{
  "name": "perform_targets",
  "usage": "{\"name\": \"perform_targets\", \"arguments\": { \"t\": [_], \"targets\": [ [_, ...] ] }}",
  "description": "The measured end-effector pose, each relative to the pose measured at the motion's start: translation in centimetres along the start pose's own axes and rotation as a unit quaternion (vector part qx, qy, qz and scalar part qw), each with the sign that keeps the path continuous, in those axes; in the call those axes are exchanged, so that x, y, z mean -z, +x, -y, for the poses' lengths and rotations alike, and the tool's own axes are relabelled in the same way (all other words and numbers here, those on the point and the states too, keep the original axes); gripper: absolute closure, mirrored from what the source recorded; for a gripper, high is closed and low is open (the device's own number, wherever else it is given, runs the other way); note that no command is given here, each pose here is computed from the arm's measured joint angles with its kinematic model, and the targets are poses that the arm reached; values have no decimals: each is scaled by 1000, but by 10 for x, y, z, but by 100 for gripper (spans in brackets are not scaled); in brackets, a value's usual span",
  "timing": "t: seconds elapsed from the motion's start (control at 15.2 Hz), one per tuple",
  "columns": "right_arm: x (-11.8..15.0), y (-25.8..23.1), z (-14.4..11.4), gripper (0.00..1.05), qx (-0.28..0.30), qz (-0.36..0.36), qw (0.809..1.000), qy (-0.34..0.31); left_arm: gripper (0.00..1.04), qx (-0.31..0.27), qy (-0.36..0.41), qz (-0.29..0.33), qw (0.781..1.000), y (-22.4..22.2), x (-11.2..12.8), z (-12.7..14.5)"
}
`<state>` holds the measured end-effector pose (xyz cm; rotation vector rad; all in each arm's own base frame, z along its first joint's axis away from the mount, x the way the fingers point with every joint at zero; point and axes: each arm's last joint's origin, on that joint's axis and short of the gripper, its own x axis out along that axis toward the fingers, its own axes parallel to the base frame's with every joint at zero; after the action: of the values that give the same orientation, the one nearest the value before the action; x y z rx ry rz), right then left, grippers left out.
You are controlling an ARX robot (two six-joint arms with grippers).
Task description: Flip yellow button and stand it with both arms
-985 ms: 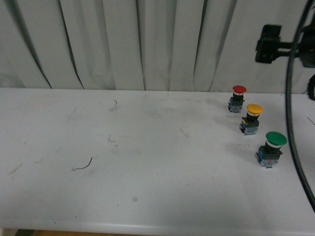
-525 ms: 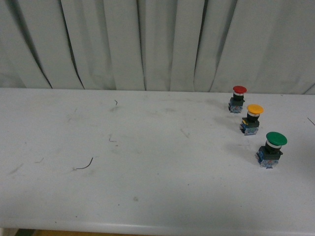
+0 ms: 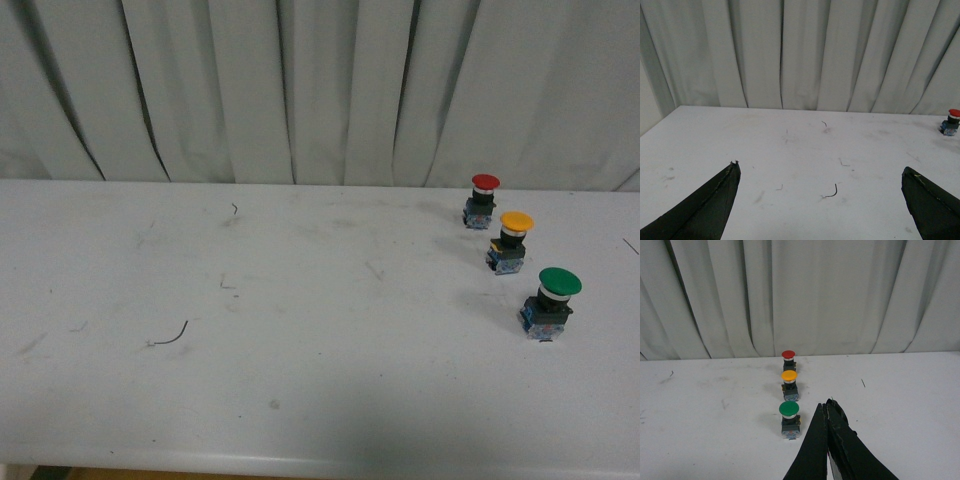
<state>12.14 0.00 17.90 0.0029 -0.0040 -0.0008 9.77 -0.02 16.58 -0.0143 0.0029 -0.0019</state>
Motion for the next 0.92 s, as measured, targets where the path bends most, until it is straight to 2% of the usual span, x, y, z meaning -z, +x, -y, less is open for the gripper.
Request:
{"name": "perform_targets", "arguments": {
  "t": [0.92],
  "targets": [
    [9, -6, 0, 103, 0, 4, 1000, 0, 7, 0, 0, 0, 1000, 0, 0, 0]
  ]
}}
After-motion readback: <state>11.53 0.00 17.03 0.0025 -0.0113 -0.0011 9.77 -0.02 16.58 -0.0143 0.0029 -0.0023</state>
